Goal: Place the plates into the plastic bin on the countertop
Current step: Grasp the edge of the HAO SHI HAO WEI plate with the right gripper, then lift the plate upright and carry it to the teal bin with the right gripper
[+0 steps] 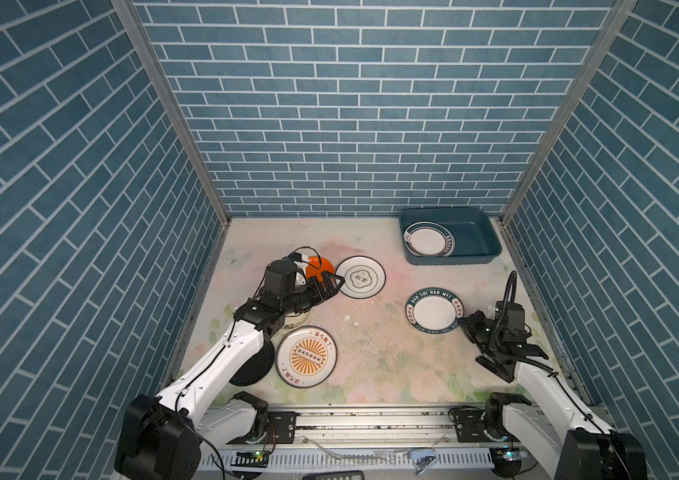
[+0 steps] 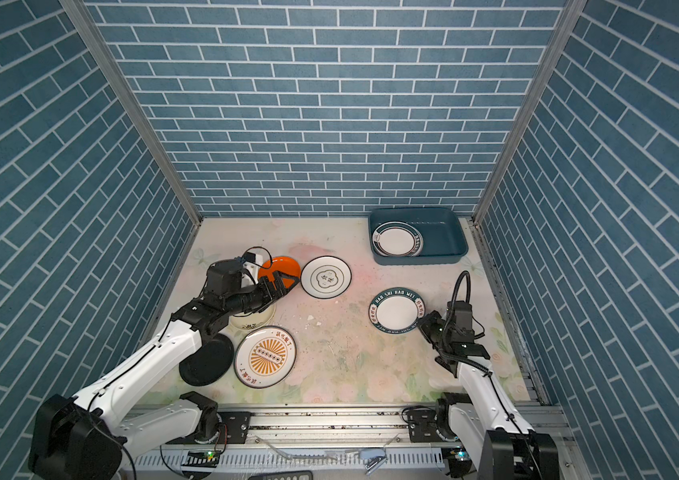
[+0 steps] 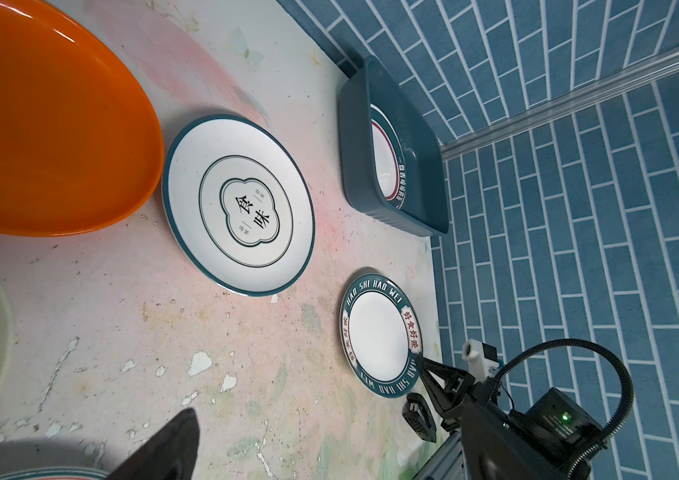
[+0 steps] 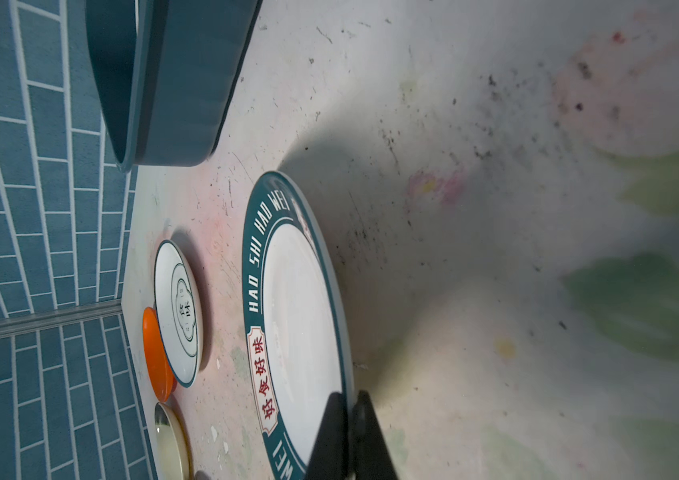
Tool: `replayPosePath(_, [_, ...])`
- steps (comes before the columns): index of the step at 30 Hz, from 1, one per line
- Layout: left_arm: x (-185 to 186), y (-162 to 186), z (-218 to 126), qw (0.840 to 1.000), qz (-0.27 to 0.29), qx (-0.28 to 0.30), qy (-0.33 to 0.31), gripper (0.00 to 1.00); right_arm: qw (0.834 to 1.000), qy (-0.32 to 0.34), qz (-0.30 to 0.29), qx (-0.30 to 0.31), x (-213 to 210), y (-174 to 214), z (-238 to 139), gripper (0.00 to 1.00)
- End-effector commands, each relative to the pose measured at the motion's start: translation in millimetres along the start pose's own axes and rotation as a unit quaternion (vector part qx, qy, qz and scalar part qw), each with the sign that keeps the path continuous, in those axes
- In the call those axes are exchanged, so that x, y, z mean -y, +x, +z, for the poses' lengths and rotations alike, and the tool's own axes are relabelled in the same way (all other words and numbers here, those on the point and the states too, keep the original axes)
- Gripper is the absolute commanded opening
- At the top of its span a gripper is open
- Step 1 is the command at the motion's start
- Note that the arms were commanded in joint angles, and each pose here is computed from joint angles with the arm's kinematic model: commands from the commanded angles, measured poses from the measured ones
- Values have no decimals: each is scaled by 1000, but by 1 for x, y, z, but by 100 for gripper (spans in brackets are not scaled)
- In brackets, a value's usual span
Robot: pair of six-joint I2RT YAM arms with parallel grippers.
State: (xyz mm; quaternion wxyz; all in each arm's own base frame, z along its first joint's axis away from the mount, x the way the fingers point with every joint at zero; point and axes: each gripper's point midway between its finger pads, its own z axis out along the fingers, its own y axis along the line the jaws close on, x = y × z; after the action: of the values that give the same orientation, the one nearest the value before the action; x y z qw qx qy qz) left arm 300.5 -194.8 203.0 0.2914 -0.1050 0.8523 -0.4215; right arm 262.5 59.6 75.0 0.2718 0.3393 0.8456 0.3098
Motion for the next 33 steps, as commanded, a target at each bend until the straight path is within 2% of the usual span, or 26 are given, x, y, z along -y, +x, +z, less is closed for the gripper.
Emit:
replayPosePath(1, [2,-2,3,1000,7,5,14,100,1000,-21,9,14,-23,-11,-14,0])
replayPosePath(5, [-3,-1,10,1000,19,0,10,100,999,-22,-1,26,-39,-21,-28,0])
replayPosePath(9, [-24,0,16,999,35,-3,-33,100,999,-26,-10,33,-55,-29,-41,0])
replayPosePath(16, [-38,1,14,996,68,-5,-66,99,998,-40,-20,50,-79,-44,-52,0])
replayPosePath(23, [-60,-2,5,990,89,9,-107,100,997,-22,-43,59,-99,-75,-34,0])
replayPosePath(33, [-73,-22,-2,993,69,27,-95,100,992,-12,-83,94,-159,-155,9,0])
